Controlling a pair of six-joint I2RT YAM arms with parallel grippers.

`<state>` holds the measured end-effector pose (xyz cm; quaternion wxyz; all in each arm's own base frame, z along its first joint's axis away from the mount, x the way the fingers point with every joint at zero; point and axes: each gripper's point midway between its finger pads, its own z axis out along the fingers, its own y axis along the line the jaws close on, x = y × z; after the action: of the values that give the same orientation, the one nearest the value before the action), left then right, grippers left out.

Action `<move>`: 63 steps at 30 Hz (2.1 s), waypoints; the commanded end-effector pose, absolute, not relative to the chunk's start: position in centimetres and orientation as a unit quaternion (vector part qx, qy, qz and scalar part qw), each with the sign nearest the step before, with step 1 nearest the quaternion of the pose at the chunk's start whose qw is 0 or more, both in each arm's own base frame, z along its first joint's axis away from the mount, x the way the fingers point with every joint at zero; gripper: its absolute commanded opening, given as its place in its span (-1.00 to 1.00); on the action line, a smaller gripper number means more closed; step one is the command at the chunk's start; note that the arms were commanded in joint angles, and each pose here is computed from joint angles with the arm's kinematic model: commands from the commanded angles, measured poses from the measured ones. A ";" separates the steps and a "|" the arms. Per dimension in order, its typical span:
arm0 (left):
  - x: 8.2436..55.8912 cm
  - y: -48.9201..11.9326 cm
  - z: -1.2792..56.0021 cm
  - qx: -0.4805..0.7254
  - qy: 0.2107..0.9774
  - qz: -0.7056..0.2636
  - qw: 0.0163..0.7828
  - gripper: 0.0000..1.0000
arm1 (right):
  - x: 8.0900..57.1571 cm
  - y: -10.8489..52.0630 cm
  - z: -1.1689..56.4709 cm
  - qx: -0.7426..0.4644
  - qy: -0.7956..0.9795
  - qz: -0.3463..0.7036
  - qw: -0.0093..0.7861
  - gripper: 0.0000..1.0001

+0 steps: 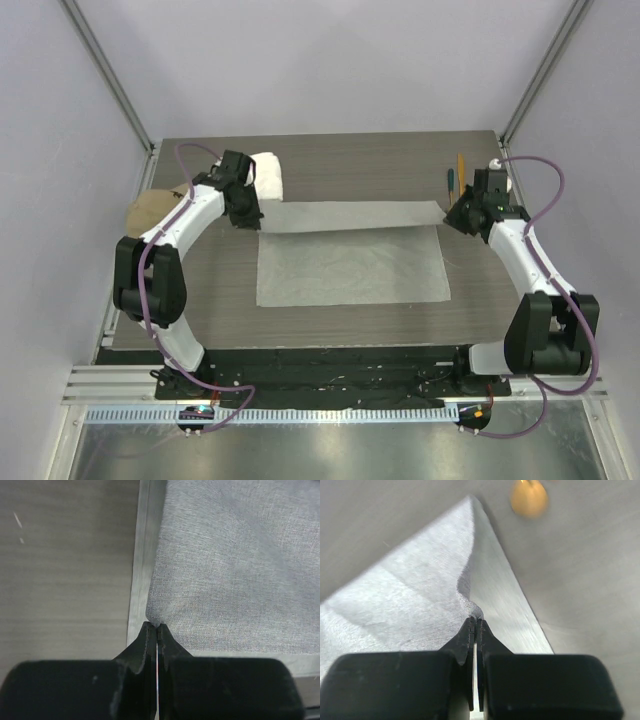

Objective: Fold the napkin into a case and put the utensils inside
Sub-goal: Fold and flatten the napkin at the center of the board.

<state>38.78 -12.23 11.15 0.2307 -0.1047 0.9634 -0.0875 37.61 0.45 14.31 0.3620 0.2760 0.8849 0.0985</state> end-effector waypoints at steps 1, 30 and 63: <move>33.5 -12.2 10.5 -0.105 0.974 -0.111 0.166 -1.00 | 32.2 -0.7 12.2 0.294 0.897 0.050 0.327 -0.98; 25.6 -11.5 7.8 -0.154 0.977 -0.117 0.093 -1.00 | 21.5 -2.2 7.3 0.376 0.904 -0.044 0.199 -0.98; 22.7 -10.9 4.3 -0.162 0.981 -0.098 0.048 -0.99 | 18.7 -2.9 2.7 0.422 0.893 -0.101 0.118 -0.98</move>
<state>22.78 -12.35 4.63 0.0360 -0.1599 0.9777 -0.1313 18.92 -0.65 2.75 0.0977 0.4131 0.9043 -0.0447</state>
